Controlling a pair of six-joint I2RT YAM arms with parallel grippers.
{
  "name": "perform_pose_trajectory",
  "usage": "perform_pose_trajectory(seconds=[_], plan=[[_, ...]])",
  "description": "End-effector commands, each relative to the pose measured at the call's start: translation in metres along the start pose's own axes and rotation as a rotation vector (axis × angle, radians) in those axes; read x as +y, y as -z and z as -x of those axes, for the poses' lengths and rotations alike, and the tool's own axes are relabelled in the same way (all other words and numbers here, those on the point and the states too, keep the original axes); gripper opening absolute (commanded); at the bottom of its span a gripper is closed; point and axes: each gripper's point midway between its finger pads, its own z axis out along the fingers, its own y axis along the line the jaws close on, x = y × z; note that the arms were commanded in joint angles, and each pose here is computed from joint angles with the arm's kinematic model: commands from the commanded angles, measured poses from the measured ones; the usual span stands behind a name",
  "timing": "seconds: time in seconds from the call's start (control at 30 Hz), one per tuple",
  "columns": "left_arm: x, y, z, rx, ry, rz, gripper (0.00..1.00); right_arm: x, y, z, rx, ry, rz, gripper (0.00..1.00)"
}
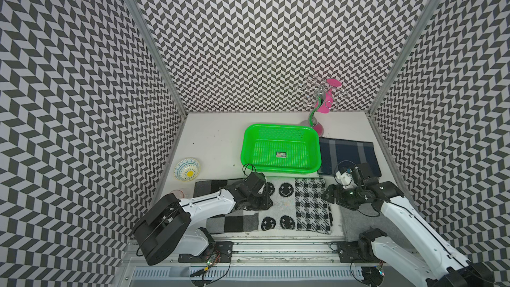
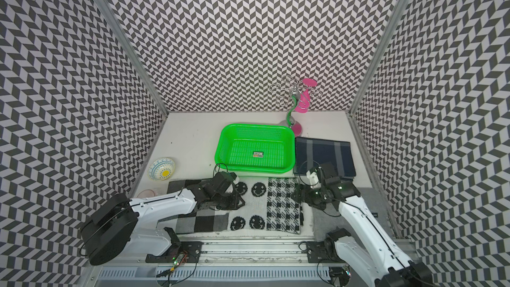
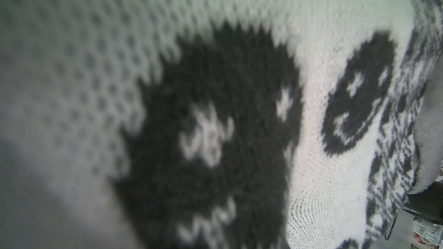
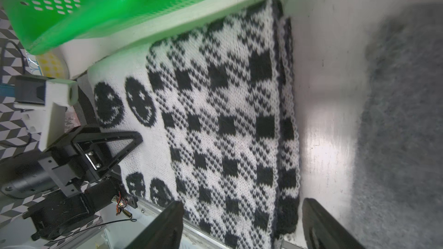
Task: Put the folded scarf in the basket
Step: Pick up the scarf at the center of the board.
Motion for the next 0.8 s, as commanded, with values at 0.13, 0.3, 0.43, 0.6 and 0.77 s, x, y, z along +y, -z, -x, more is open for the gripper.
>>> perform_pose_trajectory(seconds=[0.13,0.3,0.43,0.6,0.77], plan=[[0.001,0.003,0.0,0.005,-0.032,0.007,0.4,-0.004,-0.027,-0.004,0.079,-0.003,0.004,0.81],[-0.003,0.002,-0.001,0.02,-0.03,0.002,0.54,0.0,-0.036,0.007,0.065,0.006,0.025,0.81],[-0.008,-0.004,-0.009,0.03,-0.025,-0.018,0.57,-0.006,-0.046,0.004,0.081,0.001,0.025,0.81],[-0.018,-0.004,-0.007,0.018,-0.031,-0.028,0.62,-0.022,-0.045,0.018,0.013,-0.024,-0.088,0.8],[-0.012,-0.004,-0.006,0.012,-0.027,-0.003,0.62,-0.029,-0.036,0.041,-0.107,-0.054,-0.167,0.88]])
